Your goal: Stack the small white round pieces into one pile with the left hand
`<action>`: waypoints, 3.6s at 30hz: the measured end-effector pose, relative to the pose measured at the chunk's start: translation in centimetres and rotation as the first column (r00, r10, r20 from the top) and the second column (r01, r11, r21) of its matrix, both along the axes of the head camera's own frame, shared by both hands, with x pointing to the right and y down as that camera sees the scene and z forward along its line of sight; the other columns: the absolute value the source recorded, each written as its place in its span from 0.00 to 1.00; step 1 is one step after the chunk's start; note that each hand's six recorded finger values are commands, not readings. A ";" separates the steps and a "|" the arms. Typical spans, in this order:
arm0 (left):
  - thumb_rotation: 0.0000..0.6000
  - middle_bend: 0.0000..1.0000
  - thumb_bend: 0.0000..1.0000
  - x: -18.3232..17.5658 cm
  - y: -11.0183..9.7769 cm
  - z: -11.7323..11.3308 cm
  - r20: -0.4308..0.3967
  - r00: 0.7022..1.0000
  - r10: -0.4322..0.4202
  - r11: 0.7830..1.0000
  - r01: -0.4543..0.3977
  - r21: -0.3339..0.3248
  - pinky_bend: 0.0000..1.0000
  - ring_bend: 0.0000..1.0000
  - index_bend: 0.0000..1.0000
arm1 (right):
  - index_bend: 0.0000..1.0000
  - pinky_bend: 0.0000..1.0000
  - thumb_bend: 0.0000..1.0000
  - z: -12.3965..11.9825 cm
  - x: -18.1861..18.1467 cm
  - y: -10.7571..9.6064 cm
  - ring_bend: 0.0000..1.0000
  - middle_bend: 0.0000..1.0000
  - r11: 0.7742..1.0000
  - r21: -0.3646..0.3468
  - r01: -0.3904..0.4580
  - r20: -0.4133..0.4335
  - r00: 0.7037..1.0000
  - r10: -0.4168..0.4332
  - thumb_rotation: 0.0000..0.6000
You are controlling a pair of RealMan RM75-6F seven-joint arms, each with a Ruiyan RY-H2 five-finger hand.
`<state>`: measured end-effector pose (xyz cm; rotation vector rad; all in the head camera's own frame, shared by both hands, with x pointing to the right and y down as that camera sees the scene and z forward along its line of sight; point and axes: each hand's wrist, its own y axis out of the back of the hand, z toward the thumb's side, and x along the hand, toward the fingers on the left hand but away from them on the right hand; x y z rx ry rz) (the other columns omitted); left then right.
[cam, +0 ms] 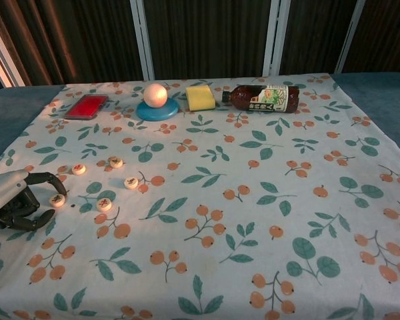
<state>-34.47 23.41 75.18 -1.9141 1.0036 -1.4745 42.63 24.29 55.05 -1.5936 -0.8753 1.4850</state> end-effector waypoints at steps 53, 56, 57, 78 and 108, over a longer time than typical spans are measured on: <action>1.00 1.00 0.44 7.8 -0.4 -0.8 -0.102 0.991 0.081 0.997 -0.079 0.024 1.00 1.00 0.36 | 0.00 0.00 0.07 -0.4 0.3 0.0 0.00 0.00 1.000 0.007 -0.007 0.010 1.000 0.007 1.00; 1.00 1.00 0.44 7.8 -0.5 -0.9 -0.105 0.991 0.081 0.997 -0.078 0.027 1.00 1.00 0.36 | 0.00 0.00 0.07 -0.4 0.3 0.0 0.00 0.00 1.000 0.007 -0.007 0.010 1.000 0.007 1.00; 1.00 1.00 0.43 7.8 -0.5 -0.9 -0.107 0.991 0.079 0.997 -0.077 0.030 1.00 1.00 0.36 | 0.00 0.00 0.07 -0.4 0.3 0.0 0.00 0.00 1.000 0.007 -0.007 0.010 1.000 0.007 1.00; 1.00 1.00 0.43 2.1 -7.6 1.8 0.011 0.994 -0.113 0.993 0.112 0.020 1.00 1.00 0.35 | 0.00 0.00 0.07 0.1 0.0 0.1 0.00 0.00 1.000 -0.006 0.002 0.000 1.000 -0.002 1.00; 1.00 1.00 0.43 2.1 -8.0 3.6 0.048 0.992 -0.121 0.993 0.120 0.009 1.00 1.00 0.50 | 0.00 0.00 0.07 -0.3 0.4 -0.1 0.00 0.00 1.000 0.005 -0.015 -0.001 1.000 0.015 1.00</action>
